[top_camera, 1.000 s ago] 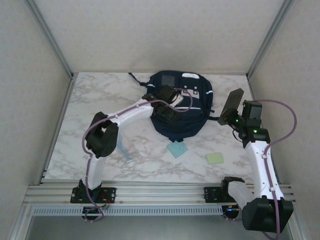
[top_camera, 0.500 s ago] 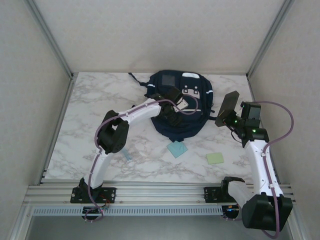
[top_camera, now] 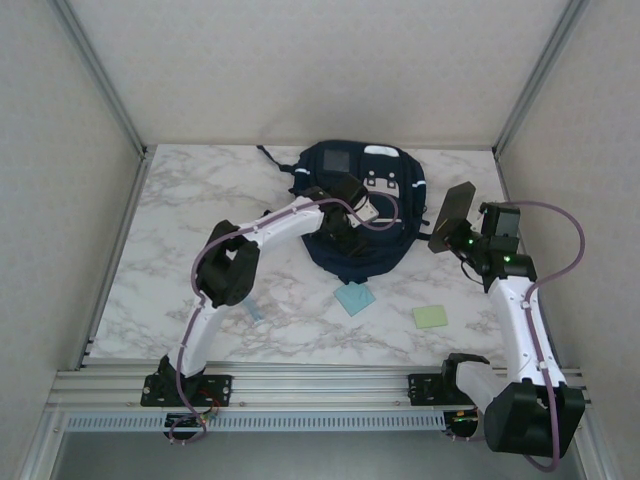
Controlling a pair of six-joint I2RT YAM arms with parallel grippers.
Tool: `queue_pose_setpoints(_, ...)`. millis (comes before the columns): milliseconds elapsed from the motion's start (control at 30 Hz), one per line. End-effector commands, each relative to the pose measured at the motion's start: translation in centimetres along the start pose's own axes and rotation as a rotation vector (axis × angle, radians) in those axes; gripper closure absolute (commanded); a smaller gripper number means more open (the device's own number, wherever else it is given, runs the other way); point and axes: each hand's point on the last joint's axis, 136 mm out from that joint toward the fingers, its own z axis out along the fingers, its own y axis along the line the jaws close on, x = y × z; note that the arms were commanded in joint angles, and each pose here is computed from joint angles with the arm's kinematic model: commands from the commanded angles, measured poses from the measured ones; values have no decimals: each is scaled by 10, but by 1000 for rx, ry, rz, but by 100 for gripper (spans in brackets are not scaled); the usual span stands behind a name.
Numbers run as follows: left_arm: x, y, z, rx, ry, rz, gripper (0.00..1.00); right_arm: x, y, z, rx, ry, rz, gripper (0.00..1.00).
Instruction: Pack the student bag
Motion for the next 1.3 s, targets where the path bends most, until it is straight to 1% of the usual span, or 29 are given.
queue_pose_setpoints(0, 16, 43, 33, -164, 80, -52, 41, -6, 8, -1, -50, -28, 1, 82)
queue_pose_setpoints(67, 14, 45, 34, -148, 81, -89, 65, -6, 8, -3, -49, -30, -3, 82)
queue_pose_setpoints(167, 1, 32, 20, -69, 43, -113, 100, -6, 5, -6, -29, -38, -12, 81)
queue_pose_setpoints(267, -21, 26, -13, -20, -43, -175, 100, -10, 3, -11, -7, -61, -19, 81)
queue_pose_setpoints(367, -46, 30, -54, 20, -143, -276, 100, -12, 3, -13, -2, -70, -22, 81)
queue_pose_setpoints(433, -61, 37, -80, 64, -200, -356, 100, -11, 7, -11, -25, -57, -22, 80)
queue_pose_setpoints(533, -78, 44, -111, 133, -270, -451, 100, -3, 18, -4, -92, -3, -19, 80)
queue_pose_setpoints(633, -92, 51, -132, 220, -324, -530, 100, 6, 36, 3, -212, 65, -20, 80)
queue_pose_setpoints(733, -103, 55, -148, 285, -370, -580, 100, 16, 52, 7, -320, 125, -7, 80)
queue_pose_setpoints(900, -118, 54, -163, 331, -421, -590, 100, 31, 79, 22, -460, 187, 43, 80)
queue_pose_setpoints(1000, -124, 56, -163, 334, -435, -597, 100, 43, 97, 40, -497, 244, 61, 80)
queue_pose_setpoints(1133, -131, 57, -166, 341, -453, -599, 100, 61, 117, 67, -511, 326, 80, 81)
queue_pose_setpoints(1267, -136, 55, -175, 347, -477, -585, 100, 66, 135, 96, -528, 355, 94, 81)
